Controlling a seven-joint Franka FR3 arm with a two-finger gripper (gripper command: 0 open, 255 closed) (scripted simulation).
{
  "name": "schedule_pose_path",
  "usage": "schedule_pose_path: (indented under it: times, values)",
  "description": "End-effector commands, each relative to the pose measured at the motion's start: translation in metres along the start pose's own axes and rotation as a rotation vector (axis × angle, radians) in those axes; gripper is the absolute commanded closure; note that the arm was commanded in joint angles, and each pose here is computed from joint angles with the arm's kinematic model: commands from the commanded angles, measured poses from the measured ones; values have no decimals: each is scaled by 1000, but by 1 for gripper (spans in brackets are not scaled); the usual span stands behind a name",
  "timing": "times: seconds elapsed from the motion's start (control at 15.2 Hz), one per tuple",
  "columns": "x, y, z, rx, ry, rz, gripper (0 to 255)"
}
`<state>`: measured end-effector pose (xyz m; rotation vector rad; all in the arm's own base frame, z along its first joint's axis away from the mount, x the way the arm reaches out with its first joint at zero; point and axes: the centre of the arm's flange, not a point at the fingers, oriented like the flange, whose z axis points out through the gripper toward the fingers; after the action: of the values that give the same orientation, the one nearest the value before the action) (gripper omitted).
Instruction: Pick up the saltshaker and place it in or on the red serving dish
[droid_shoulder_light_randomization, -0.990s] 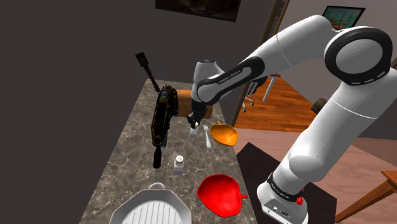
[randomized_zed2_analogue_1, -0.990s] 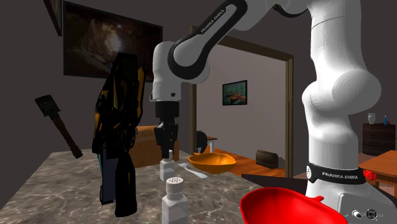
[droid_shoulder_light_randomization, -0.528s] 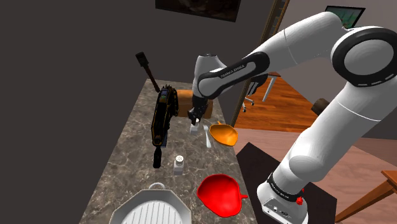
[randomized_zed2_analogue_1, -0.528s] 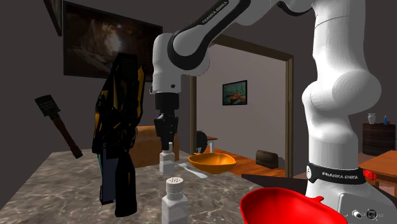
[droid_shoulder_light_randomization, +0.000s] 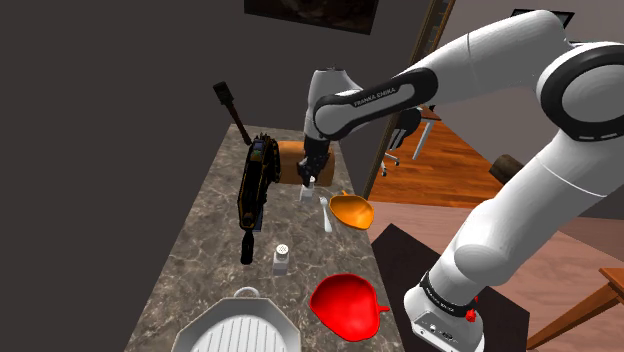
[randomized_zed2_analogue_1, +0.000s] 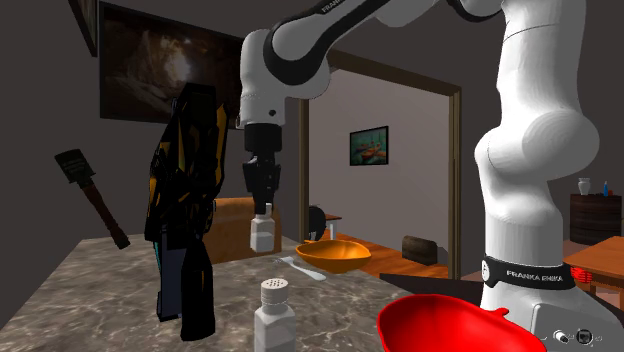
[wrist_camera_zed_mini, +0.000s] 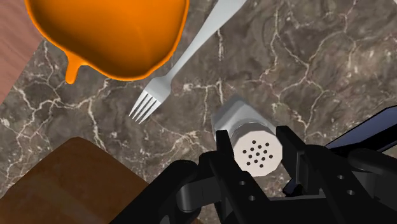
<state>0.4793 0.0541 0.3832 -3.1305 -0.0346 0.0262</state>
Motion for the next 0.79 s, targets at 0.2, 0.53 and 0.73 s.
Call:
schedule_pose_path:
  times: [0.2, 0.53, 0.73]
  values:
    - [0, 0, -27, 0, 0, 0, 255]
    - [0, -1, -53, 0, 0, 0, 255]
    - [-23, -14, -56, 0, 0, 0, 255]
